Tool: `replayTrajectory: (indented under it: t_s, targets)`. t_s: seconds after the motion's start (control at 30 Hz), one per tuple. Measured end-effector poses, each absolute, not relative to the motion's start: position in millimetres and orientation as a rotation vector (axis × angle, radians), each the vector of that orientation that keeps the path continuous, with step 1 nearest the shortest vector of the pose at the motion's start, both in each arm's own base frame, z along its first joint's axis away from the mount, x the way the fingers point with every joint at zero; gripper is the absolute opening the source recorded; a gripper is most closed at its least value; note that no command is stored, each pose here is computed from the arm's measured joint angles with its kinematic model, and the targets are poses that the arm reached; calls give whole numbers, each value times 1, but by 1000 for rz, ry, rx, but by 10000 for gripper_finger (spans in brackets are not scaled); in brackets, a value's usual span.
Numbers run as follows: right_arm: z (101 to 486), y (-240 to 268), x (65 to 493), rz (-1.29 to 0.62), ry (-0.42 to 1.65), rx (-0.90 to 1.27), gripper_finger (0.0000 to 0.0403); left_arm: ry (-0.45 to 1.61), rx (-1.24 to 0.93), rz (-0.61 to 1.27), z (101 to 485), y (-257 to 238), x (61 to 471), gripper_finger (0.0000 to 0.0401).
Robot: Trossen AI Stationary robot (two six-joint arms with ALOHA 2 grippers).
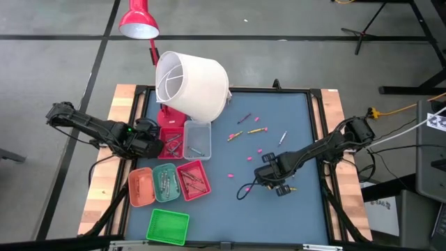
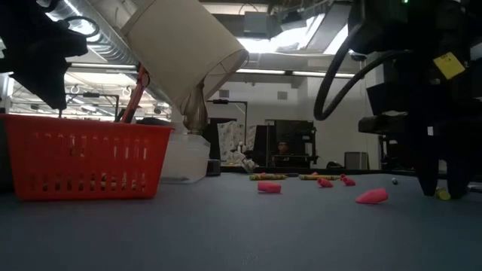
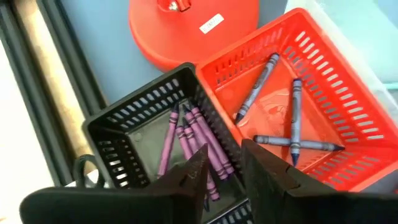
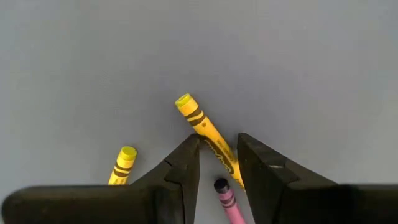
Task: Sort crayons
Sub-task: Put the yellow crayon into the green bin
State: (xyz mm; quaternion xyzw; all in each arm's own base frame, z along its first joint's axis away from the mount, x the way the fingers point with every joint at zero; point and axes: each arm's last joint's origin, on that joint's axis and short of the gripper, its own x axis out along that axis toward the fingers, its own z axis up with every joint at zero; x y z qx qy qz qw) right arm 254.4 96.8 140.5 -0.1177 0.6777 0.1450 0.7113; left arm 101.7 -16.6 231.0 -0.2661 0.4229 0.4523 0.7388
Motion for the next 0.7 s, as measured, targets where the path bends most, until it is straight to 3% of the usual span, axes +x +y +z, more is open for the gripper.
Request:
replayTrajectory:
  t_s: [0.4,0.7]
  targets:
    - [140,97,255,311,1495,-273,106,757,-623,944,235,-19,116,80]
    - [140,97,256,312,1490,-269,15,677,-558,792,241,-24,134,80]
